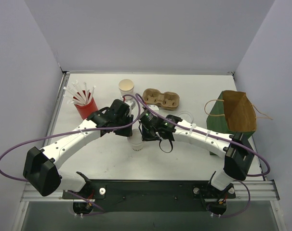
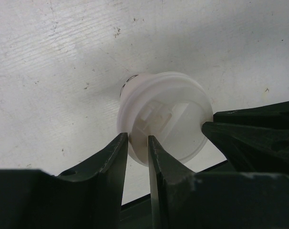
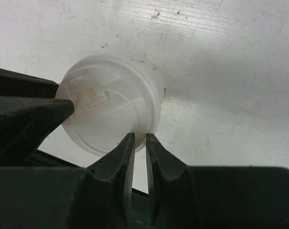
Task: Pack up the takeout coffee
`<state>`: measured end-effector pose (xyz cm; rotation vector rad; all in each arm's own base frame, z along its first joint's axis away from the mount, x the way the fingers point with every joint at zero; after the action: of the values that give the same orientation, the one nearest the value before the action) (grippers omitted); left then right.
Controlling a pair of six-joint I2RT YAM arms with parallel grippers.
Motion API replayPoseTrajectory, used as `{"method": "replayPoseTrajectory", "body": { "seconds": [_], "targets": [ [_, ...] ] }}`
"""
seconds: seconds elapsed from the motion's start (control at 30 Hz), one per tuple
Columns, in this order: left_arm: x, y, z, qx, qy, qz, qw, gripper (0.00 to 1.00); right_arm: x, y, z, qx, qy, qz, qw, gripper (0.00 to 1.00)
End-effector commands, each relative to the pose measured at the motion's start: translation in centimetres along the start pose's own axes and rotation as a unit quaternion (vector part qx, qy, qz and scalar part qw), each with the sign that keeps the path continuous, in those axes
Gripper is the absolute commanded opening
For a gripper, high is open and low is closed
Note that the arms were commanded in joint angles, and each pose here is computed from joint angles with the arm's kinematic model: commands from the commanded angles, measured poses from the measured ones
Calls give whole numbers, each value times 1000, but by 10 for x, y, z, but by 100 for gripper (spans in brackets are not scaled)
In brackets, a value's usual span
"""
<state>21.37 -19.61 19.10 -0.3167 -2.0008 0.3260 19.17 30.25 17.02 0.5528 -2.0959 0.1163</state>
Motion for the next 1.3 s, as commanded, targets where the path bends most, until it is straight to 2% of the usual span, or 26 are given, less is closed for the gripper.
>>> {"method": "replayPoseTrajectory", "body": {
  "seconds": [0.0,0.67,0.77,0.83,0.9,1.0,1.27],
  "targets": [
    [2,-6,-9,-1,-22,18,1000,34,3,-5,8,4,4,17,1000,12],
    [45,-17,-35,0,-79,33,996,34,43,7,-41,23,-57,3,998,15],
    [30,-9,-25,1,-62,21,998,34,40,4,-38,23,-54,11,998,15],
    [11,-2,-19,2,-52,10,999,34,22,2,-27,27,-32,21,999,15],
    [-13,13,1,8,-17,-12,1000,34,1,3,-16,29,-14,16,999,15],
    [-31,20,13,12,2,-16,1000,33,-21,3,3,26,24,20,999,14],
    [-11,10,-2,5,-24,-4,1000,33,-12,2,-3,19,6,20,1000,13]
  ]
}}
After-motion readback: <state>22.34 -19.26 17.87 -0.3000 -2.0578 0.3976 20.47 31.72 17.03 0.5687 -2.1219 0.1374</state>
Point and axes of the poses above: each gripper's point midway between its finger pads, its own x axis back along the fingers, its own y axis along the line the jaws close on, z = x × y, the point moved 6 cm from there along x, back along the fingers, and after that the axes turned 15 degrees about x, right-handed, at the moved point
